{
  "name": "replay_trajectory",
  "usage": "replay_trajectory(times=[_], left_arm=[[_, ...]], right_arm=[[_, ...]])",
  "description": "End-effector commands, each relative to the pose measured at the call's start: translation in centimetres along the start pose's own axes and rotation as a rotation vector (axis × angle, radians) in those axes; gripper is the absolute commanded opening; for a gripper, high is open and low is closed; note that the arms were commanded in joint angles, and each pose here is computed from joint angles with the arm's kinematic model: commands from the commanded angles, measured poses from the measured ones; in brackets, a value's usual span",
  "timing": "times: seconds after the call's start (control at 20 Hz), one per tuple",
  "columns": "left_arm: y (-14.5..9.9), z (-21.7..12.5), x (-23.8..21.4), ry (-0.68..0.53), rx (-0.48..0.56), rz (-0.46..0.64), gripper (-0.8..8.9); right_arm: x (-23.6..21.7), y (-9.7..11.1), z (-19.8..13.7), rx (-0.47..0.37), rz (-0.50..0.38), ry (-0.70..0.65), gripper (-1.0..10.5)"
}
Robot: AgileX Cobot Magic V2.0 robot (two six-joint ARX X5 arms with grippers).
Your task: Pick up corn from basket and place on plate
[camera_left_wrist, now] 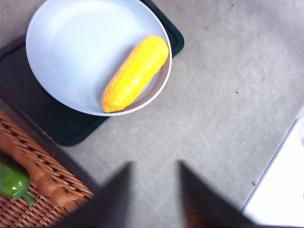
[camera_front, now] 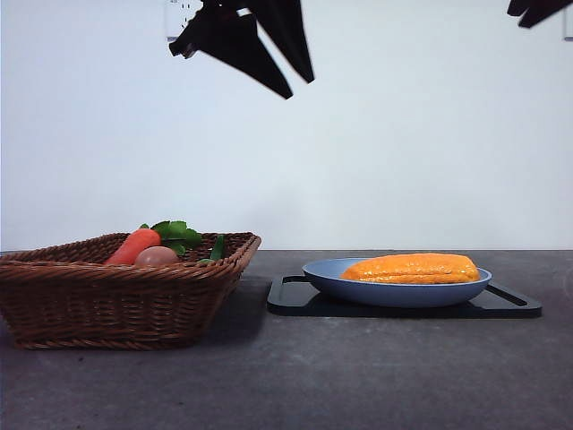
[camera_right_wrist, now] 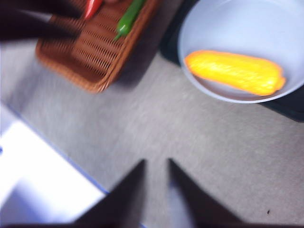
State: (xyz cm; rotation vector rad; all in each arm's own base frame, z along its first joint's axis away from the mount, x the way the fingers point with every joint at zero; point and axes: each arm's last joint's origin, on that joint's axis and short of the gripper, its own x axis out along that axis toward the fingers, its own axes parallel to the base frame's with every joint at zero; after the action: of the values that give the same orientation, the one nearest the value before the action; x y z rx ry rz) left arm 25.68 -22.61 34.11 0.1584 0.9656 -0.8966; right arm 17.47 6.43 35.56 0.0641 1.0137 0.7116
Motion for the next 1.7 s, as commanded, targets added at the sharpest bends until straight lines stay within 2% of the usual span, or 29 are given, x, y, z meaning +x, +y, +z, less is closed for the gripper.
replay_trajectory(times=[0.05,0.2,0.7,0.85,0.9,0.95,1.1,1.3,1.5,1.7], left_arm=[[-0.4,0.5,-0.5,-0.02,0.021,-0.008,0.07],[-0.4,0.4,-0.5,-0.015,0.019,-0.008,0.08],[-0.4,0.5,-0.5,-0.026,0.024,-0.007,0.07],[-0.2,0.9,-0.6,-0.067,0.032,0.008,0.08],[0.2,1.1,-0.8,-0.087,0.075,0.027,0.08],[0.8,1.1,-1.4,-0.103,0.12,0.069,0.08],[2.4,1.6,-5.2,-0.254,0.128,0.175,0.08],[4.8,0.2,-13.4,-0.494,0.087,0.337,0.08],[6.4,-4.7,-19.1,-0.701,0.033,0.542,0.08],[7.2,-12.0,-19.0,-0.817,-0.008,0.72,0.08]], right_arm=[[0.2,0.6,0.4,-0.065,0.014,0.014,0.0],[0.3,1.0,0.5,-0.086,0.027,0.003,0.0],[0.1,0.5,0.6,-0.047,0.009,-0.007,0.0],[0.1,0.5,0.6,-0.047,0.009,-0.007,0.0],[0.1,0.5,0.6,-0.047,0.008,-0.007,0.0],[0.1,0.5,0.6,-0.046,0.008,-0.007,0.0],[0.0,0.4,0.6,-0.043,0.006,-0.008,0.0],[0.0,0.4,0.6,-0.044,0.006,-0.009,0.0],[0.0,0.4,0.6,-0.044,0.006,-0.009,0.0],[0.0,0.4,0.6,-0.043,0.006,-0.008,0.0]])
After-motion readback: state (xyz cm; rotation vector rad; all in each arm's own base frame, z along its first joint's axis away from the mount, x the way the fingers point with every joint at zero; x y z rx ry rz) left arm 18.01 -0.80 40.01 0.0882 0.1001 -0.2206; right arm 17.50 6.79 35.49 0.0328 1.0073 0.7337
